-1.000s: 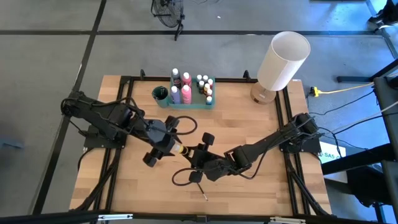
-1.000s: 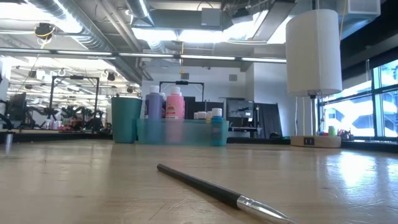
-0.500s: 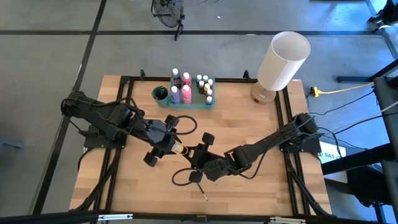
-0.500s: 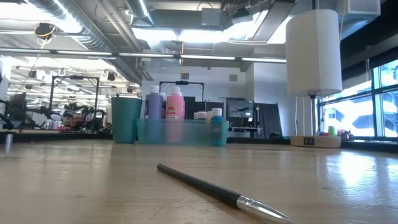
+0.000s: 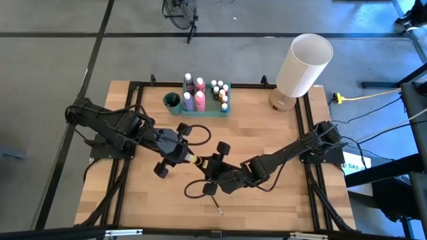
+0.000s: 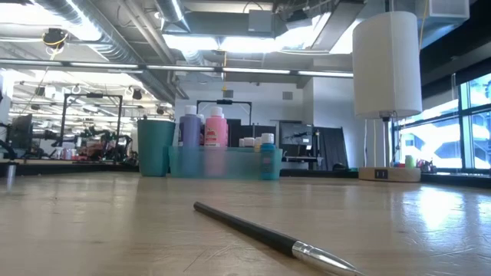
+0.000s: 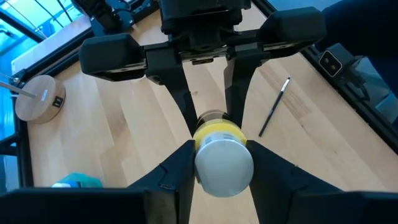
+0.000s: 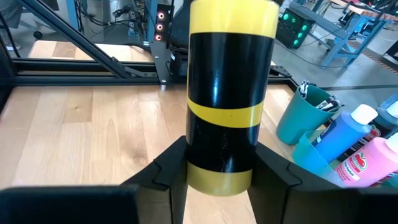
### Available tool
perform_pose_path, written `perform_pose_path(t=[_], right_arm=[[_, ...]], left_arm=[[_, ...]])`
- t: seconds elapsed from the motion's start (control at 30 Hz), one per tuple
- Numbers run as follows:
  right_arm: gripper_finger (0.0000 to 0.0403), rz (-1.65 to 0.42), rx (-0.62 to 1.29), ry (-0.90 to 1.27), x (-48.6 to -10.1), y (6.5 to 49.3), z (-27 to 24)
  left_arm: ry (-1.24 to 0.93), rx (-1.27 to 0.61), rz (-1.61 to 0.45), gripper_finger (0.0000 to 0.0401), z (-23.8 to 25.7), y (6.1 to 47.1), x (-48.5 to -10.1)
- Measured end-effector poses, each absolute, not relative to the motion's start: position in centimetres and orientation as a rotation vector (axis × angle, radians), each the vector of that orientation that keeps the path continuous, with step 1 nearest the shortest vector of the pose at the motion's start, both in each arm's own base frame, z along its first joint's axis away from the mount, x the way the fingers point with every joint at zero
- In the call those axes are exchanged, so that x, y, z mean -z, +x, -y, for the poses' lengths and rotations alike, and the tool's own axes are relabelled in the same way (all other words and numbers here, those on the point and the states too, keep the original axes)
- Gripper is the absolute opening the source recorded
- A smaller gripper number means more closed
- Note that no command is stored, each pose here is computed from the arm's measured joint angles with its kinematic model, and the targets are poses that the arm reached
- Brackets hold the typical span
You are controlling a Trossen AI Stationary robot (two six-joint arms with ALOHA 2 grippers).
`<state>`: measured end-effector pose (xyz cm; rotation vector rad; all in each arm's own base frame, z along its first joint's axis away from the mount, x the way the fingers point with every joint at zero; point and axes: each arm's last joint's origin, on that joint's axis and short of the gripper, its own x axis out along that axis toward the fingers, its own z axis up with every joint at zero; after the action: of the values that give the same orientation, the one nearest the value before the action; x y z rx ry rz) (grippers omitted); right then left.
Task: Pick & Place Paint Supplies
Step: Put the small yellow paint bottle into the green bin
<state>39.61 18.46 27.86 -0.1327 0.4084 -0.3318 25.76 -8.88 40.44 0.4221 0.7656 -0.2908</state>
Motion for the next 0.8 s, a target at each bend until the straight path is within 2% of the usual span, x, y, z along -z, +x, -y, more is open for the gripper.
perform_pose_path(t=[0.23,0.6,0.8], right_arm=[[0.0135,-0.408,0.330,-0.132,-27.9,39.6,-18.5],[0.0235,-0.454,0.376,-0.092,-28.0,38.3,-18.6],[0.0252,-0.550,0.488,-0.061,-27.3,35.7,-19.1]], left_arm=[[0.415,0.287,-0.769,0.0117,8.9,25.7,-40.4],[0.410,0.241,-0.794,0.0117,8.7,25.6,-40.3],[0.374,0.181,-0.838,0.0117,8.2,25.4,-40.2]])
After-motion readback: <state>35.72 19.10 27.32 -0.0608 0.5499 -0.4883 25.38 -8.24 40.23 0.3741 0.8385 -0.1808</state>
